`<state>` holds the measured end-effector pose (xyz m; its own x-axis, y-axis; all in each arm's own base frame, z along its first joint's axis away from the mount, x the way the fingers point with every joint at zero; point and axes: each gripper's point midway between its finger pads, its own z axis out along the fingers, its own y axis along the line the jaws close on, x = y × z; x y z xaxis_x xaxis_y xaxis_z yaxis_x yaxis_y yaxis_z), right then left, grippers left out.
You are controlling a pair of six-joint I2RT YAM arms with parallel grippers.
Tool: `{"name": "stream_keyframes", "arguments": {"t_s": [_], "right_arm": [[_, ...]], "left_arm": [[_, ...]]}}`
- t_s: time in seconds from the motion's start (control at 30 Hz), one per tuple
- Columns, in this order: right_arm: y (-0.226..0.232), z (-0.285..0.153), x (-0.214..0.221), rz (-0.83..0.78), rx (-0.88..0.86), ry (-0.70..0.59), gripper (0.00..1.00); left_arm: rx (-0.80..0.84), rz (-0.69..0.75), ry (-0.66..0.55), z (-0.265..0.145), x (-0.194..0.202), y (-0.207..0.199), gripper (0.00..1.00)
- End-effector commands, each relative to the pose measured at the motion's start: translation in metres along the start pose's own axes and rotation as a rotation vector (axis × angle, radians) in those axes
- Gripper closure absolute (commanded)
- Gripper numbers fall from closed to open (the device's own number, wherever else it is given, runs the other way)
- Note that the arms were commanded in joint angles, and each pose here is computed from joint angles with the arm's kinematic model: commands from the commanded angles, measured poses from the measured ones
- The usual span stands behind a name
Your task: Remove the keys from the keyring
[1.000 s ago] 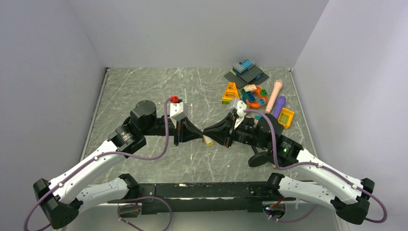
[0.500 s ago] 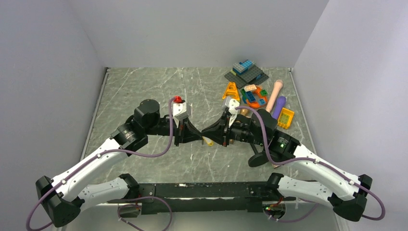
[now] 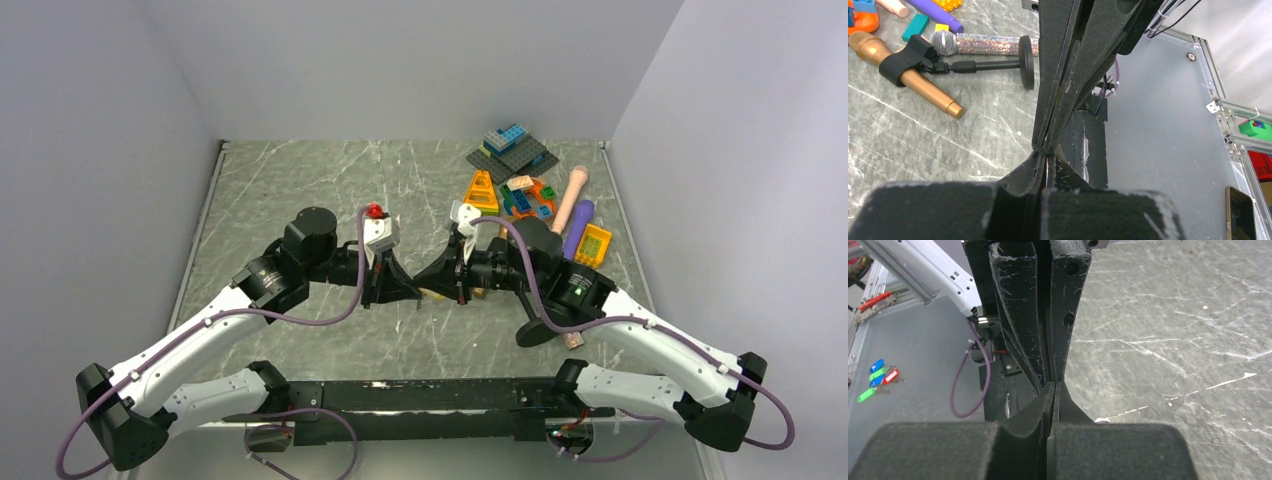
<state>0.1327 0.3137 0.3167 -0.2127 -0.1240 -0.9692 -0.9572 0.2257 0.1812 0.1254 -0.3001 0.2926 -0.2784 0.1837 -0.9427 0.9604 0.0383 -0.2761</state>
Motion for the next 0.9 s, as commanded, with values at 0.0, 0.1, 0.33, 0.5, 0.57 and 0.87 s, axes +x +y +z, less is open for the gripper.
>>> {"name": "stream_keyframes", "arguments": {"t_s": [0.0, 0.1, 0.33, 0.5, 0.57, 0.87], "right_arm": [[0.016, 0.005, 0.003, -0.029, -0.099, 0.048, 1.0], [0.015, 0.006, 0.009, -0.031, -0.108, 0.087, 1.0], [0.018, 0.014, 0.02, -0.014, -0.153, 0.15, 1.0], [0.018, 0.017, 0.02, -0.019, -0.16, 0.159, 1.0], [0.017, 0.017, 0.021, -0.017, -0.159, 0.169, 1.0], [0.019, 0.016, 0.037, -0.003, -0.181, 0.245, 1.0]], "left_arm": [[0.057, 0.112, -0.074, 0.002, -0.029, -0.012, 1.0], [0.07, 0.116, -0.073, 0.001, -0.031, -0.015, 1.0], [0.084, 0.113, -0.076, 0.001, -0.031, -0.017, 1.0], [0.092, 0.105, -0.072, 0.003, -0.029, -0.016, 1.0], [0.094, 0.102, -0.071, 0.003, -0.029, -0.016, 1.0], [0.112, 0.101, -0.061, 0.004, -0.027, -0.018, 1.0]]}}
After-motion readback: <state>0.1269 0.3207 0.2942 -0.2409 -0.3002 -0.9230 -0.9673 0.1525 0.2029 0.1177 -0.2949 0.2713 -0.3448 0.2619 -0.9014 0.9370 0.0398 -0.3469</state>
